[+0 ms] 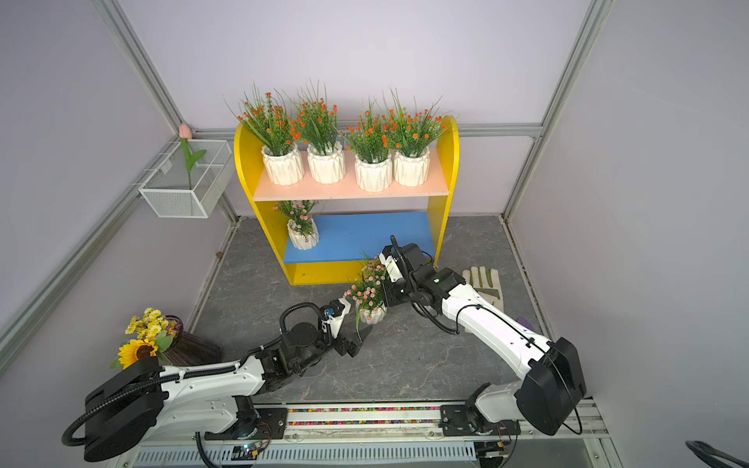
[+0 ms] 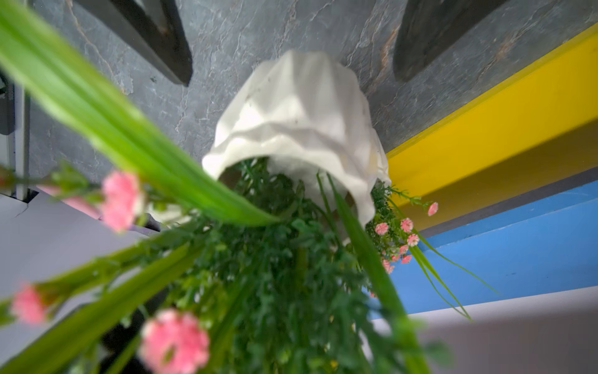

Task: Place the baby's breath potted plants on the rack by color
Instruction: Pick up the baby's breath potted plant from the center of the board.

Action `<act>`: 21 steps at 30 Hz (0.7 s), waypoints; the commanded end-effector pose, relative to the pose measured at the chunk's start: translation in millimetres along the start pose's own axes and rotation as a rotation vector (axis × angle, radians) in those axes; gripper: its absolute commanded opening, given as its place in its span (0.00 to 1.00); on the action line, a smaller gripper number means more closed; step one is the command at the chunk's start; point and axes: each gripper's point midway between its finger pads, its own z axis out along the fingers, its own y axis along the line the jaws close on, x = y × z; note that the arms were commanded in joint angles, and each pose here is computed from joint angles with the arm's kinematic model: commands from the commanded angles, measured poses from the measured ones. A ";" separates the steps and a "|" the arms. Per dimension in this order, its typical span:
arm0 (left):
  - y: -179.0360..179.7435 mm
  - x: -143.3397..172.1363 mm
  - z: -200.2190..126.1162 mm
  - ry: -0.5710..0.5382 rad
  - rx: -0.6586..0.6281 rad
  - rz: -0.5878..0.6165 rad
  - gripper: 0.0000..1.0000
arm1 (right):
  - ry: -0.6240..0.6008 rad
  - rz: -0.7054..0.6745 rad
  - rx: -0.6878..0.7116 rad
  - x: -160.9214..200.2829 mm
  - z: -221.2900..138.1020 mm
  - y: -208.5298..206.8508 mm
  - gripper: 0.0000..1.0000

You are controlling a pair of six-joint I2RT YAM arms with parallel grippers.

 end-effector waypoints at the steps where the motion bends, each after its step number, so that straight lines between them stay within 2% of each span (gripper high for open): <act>1: -9.9 -25.4 8.2 -0.075 0.024 0.008 0.99 | -0.067 -0.018 -0.099 -18.1 -7.4 27.2 0.08; 14: -17.7 -22.0 21.2 -0.068 0.034 0.012 0.99 | -0.055 -0.021 -0.176 -11.0 -5.3 49.0 0.08; 21: -16.0 -23.4 24.8 -0.079 -0.007 0.009 0.99 | -0.053 0.010 -0.212 -6.2 -5.2 55.4 0.08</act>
